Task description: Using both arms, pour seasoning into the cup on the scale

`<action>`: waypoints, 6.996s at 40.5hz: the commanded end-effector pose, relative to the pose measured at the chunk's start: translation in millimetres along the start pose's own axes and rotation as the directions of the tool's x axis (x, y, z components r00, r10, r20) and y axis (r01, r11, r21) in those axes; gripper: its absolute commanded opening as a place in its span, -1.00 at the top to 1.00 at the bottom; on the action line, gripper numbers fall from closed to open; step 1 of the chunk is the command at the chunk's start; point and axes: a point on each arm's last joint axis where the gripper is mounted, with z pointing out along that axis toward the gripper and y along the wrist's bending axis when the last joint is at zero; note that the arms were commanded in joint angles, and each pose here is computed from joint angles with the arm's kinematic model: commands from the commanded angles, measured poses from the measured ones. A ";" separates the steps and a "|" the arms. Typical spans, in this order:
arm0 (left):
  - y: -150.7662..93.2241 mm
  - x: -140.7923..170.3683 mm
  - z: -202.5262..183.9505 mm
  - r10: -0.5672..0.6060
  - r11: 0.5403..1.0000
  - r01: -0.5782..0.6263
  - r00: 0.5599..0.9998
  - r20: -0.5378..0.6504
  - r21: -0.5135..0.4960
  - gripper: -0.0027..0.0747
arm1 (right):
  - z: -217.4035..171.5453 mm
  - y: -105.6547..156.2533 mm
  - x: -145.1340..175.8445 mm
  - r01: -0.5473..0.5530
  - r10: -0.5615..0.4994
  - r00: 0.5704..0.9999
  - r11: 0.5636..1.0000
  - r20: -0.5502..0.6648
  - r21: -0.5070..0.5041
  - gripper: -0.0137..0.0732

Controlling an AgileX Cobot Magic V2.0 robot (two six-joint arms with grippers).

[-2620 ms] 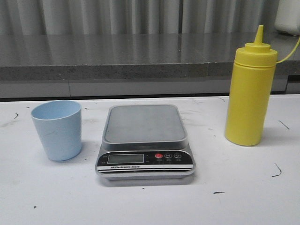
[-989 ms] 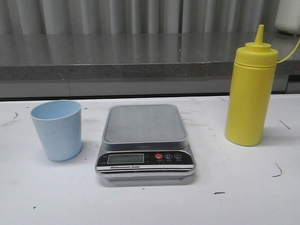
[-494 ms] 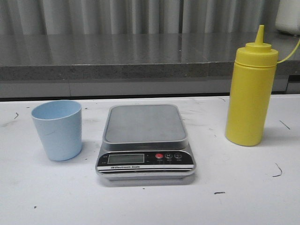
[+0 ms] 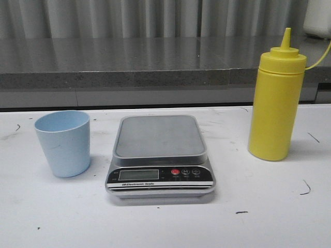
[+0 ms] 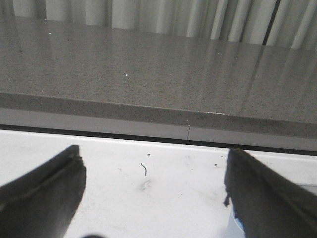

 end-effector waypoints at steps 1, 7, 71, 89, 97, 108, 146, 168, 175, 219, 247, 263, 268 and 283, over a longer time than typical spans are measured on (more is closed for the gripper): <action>-2.3 -17.0 -1.2 -0.020 1.000 0.019 0.996 0.093 0.015 -0.67 | -2.5 -0.4 -18.7 -0.004 0.003 0.995 1.000 0.101 0.007 -0.73; -3.7 -20.6 7.3 -0.023 1.000 0.022 0.998 0.055 0.020 -0.67 | -2.5 -0.2 -18.7 -0.010 0.009 0.995 1.000 0.101 0.004 -0.73; -187.4 63.2 229.8 0.664 0.746 -0.372 0.350 -0.661 0.552 -0.52 | -2.2 0.2 -15.4 -0.009 0.009 0.998 1.000 0.065 0.000 -0.73; -186.5 70.4 231.3 0.664 0.744 -0.372 0.316 -0.678 0.555 0.98 | -2.2 0.2 -15.4 -0.009 0.009 0.998 1.000 0.065 0.000 -0.73; -189.2 59.0 228.0 0.637 0.767 -0.341 0.300 -0.710 0.543 0.98 | -2.2 0.2 -15.4 -0.009 0.009 0.998 1.000 0.065 0.000 -0.73; -215.0 4.3 223.1 0.561 0.824 -0.177 0.395 -0.728 0.539 0.98 | -2.2 0.2 -15.4 -0.009 0.009 0.998 1.000 0.065 0.000 -0.73; -298.2 22.9 248.8 0.677 0.732 -0.205 0.326 -0.660 0.650 0.86 | -2.2 0.2 -15.4 -0.009 0.009 0.998 1.000 0.065 0.000 -0.73; -292.0 -15.3 231.0 0.667 0.733 -0.206 0.407 -0.624 0.649 -0.36 | -2.2 0.2 -15.4 -0.009 0.009 0.998 1.000 0.065 0.000 -0.73; -286.3 -42.7 215.3 0.654 0.733 -0.195 0.465 -0.597 0.651 0.11 | -2.2 0.2 -15.4 -0.009 0.009 0.998 1.000 0.065 0.000 -0.73; -82.8 -69.0 168.5 0.220 0.973 -0.098 0.678 -0.701 0.211 0.98 | -2.2 0.2 -15.4 -0.009 0.009 0.998 1.000 0.065 0.000 -0.73; -25.0 5.2 10.9 0.086 0.971 -0.049 0.985 -0.151 0.232 0.98 | -2.2 0.2 -15.3 -0.009 0.009 0.998 1.000 0.064 0.000 -0.73; -15.4 11.4 -23.3 0.034 0.966 -0.050 0.997 0.068 0.253 0.98 | -1.9 -0.3 -18.8 -0.010 0.009 0.995 1.000 0.101 0.004 -0.73; -15.4 12.6 -22.5 0.038 0.967 -0.050 0.998 0.053 0.252 0.98 | 10.1 -2.4 -27.1 -0.006 0.003 0.988 1.000 0.156 0.020 -0.73; -15.4 13.6 -22.2 0.041 0.967 -0.050 0.998 0.042 0.251 0.98 | 95.6 -5.0 -13.5 -0.057 0.058 0.998 0.998 -0.003 0.028 -0.73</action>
